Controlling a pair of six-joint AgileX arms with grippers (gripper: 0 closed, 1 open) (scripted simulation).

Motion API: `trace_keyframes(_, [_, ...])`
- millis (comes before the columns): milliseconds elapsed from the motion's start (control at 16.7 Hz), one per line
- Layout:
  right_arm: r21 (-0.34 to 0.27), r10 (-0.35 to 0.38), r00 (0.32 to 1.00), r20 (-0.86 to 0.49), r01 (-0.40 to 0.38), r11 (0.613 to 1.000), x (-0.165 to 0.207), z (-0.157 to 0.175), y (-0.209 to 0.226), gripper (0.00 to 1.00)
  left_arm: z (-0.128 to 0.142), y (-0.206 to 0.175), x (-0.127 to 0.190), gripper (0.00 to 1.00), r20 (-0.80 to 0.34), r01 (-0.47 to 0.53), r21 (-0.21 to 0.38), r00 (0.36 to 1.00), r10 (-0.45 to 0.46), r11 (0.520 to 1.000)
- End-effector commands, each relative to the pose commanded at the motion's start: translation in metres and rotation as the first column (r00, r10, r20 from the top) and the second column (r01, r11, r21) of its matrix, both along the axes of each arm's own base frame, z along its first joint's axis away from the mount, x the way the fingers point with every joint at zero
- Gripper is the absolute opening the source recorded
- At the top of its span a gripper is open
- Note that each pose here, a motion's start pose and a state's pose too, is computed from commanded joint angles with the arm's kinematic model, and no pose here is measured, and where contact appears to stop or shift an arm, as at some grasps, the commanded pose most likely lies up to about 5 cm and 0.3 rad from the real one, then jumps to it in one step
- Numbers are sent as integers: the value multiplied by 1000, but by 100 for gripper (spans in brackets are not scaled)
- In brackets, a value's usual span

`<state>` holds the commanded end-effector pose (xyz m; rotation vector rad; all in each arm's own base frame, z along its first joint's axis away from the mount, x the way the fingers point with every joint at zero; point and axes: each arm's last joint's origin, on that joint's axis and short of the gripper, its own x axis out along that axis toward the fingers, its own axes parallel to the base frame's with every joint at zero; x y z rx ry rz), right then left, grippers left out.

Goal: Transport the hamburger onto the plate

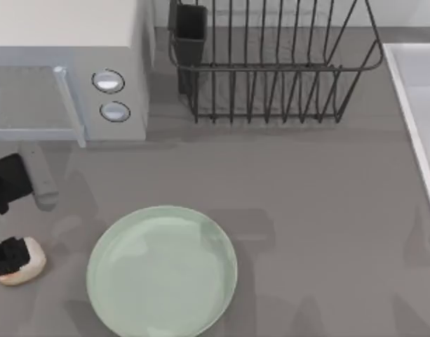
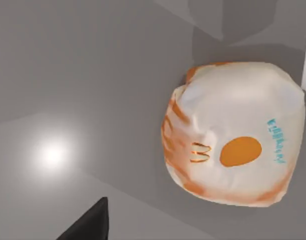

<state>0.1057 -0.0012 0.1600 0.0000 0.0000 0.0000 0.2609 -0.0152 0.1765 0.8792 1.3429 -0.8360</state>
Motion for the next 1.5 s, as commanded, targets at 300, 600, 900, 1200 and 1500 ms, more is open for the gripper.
trace_keyframes(300, [0, 0, 1000, 0, 0, 1000, 0, 0, 0, 100, -5, -1, 9, 100, -56, 45, 5, 997, -45, 999])
trace_keyframes(600, [0, 0, 1000, 0, 0, 1000, 0, 0, 0, 100, -16, 0, 9, 100, -59, 44, 5, 997, -43, 999])
trace_keyframes(900, [0, 0, 1000, 0, 0, 1000, 0, 0, 0, 100, -64, -1, 12, 100, -46, 44, 5, 998, -44, 999])
trace_keyframes(1200, [0, 0, 1000, 0, 0, 1000, 0, 0, 0, 100, -85, -1, 9, 100, -56, 45, 5, 997, -45, 999])
trace_keyframes(1500, [0, 0, 1000, 0, 0, 1000, 0, 0, 0, 100, -85, -1, 9, 77, -56, 45, 5, 997, -45, 999])
